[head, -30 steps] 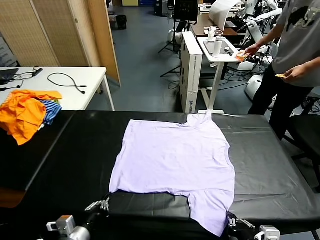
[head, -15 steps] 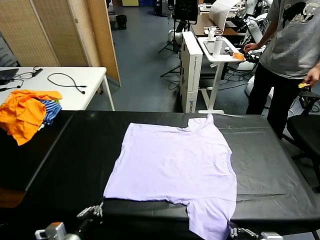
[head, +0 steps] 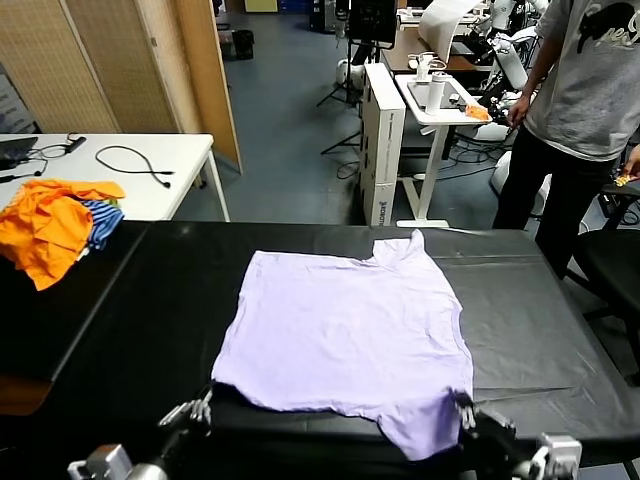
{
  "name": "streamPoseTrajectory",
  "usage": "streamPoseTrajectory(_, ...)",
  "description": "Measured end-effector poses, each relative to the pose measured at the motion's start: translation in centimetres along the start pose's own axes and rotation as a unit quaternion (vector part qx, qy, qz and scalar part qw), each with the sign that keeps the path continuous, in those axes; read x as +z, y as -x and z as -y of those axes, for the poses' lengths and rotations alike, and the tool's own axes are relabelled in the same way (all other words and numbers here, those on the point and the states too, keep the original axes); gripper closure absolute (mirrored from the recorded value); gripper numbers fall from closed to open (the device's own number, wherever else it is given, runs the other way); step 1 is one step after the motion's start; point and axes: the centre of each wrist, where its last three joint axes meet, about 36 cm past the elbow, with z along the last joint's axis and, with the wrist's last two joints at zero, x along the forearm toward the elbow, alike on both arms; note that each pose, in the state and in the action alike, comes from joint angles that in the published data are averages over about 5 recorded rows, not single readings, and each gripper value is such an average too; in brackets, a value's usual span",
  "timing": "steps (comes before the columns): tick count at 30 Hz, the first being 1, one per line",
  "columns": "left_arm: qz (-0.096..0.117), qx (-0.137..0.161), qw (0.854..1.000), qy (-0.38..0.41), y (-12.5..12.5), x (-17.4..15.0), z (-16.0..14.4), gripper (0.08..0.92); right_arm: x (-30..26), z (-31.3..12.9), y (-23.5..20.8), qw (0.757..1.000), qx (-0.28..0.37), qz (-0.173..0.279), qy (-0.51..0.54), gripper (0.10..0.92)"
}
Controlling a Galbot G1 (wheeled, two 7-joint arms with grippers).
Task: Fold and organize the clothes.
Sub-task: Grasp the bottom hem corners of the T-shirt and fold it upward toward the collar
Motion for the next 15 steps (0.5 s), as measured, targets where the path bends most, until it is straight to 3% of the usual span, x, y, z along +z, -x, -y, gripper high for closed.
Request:
streamPoseTrajectory(7,0.043,0.007,0.999,-0.008,4.8,-1.3,0.3,0.854,-0.6,1.6,4.3,1.0,0.013,0.012,0.003,0.883)
streamPoseTrajectory(15,0.06,0.001,0.998,0.011,8.3,-2.0,-0.2,0.854,-1.5,2.0,8.3,1.0,0.022,0.009,0.008,0.883)
